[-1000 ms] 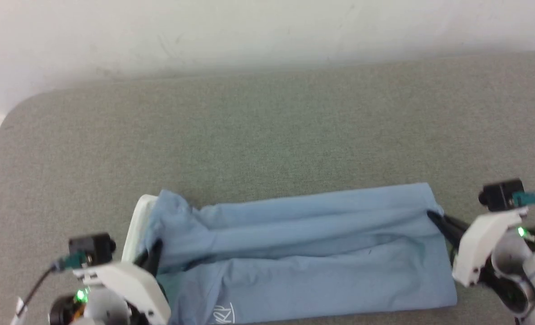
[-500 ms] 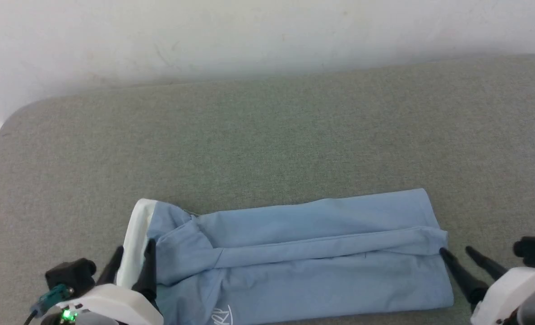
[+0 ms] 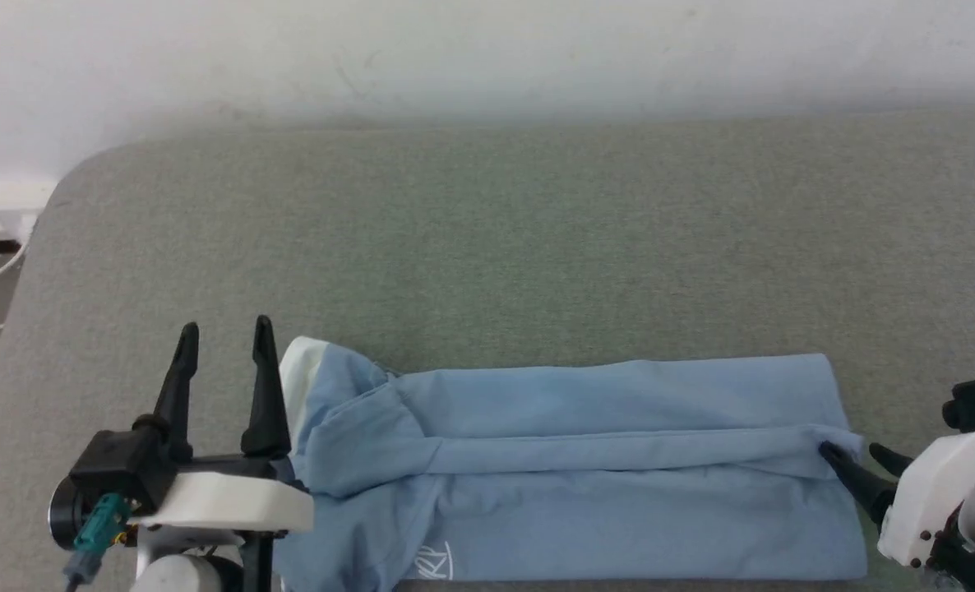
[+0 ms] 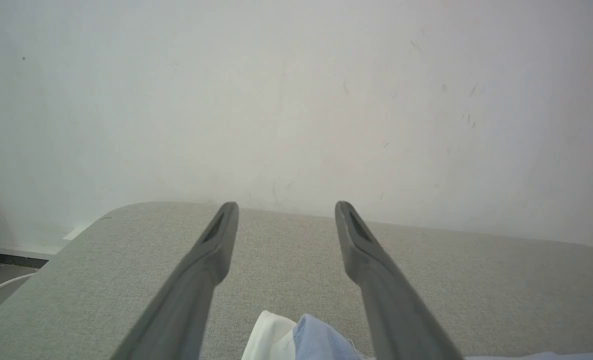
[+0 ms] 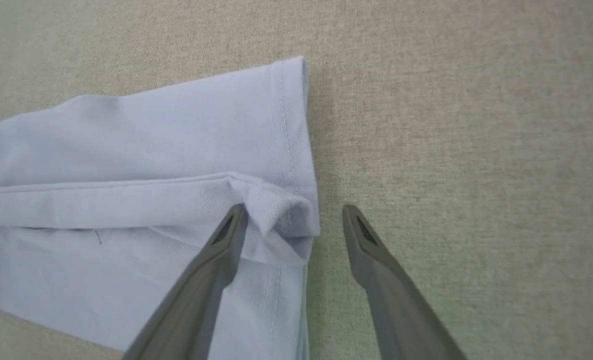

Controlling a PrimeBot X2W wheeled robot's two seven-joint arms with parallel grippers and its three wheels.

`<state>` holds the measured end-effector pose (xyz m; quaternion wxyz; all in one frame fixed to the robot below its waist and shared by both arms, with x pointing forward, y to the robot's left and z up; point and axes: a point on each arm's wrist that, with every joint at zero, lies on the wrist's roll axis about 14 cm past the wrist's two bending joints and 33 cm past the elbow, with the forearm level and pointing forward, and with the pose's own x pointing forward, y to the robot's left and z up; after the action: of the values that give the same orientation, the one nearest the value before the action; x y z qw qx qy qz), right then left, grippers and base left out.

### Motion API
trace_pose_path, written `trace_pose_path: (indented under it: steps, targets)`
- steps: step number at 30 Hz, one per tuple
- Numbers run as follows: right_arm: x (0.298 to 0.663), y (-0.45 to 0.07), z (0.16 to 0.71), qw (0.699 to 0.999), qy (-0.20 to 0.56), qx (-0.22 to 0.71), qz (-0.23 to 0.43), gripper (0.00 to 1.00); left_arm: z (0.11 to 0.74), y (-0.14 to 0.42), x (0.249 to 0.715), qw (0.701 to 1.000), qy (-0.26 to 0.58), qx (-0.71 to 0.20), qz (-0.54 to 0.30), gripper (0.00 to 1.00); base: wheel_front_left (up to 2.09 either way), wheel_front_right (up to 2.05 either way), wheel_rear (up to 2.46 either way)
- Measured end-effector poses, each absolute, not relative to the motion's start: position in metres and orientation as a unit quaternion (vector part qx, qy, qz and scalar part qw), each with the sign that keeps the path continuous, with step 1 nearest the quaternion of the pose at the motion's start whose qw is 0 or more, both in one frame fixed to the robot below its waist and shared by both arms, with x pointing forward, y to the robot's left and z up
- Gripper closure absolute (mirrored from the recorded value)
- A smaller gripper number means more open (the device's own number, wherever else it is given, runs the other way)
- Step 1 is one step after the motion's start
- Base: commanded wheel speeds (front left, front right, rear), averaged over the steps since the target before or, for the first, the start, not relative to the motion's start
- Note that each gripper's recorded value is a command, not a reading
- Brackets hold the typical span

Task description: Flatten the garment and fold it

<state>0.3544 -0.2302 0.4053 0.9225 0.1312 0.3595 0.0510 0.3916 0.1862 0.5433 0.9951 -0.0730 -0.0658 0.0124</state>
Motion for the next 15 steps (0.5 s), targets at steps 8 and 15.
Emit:
trace_pose_path:
  steps: [8,15]
  targets:
    - [0.356,-0.208,0.368,0.873,0.465,0.126,0.075,0.0,0.543,0.191,0.383,0.995,-0.078,-0.054,0.024,0.0,0.0,0.0,0.0]
    - [0.35,-0.194,0.365,0.852,0.497,0.133,0.095,1.0,0.537,0.193,0.374,0.996,-0.073,-0.042,0.022,0.0,0.0,0.0,0.0]
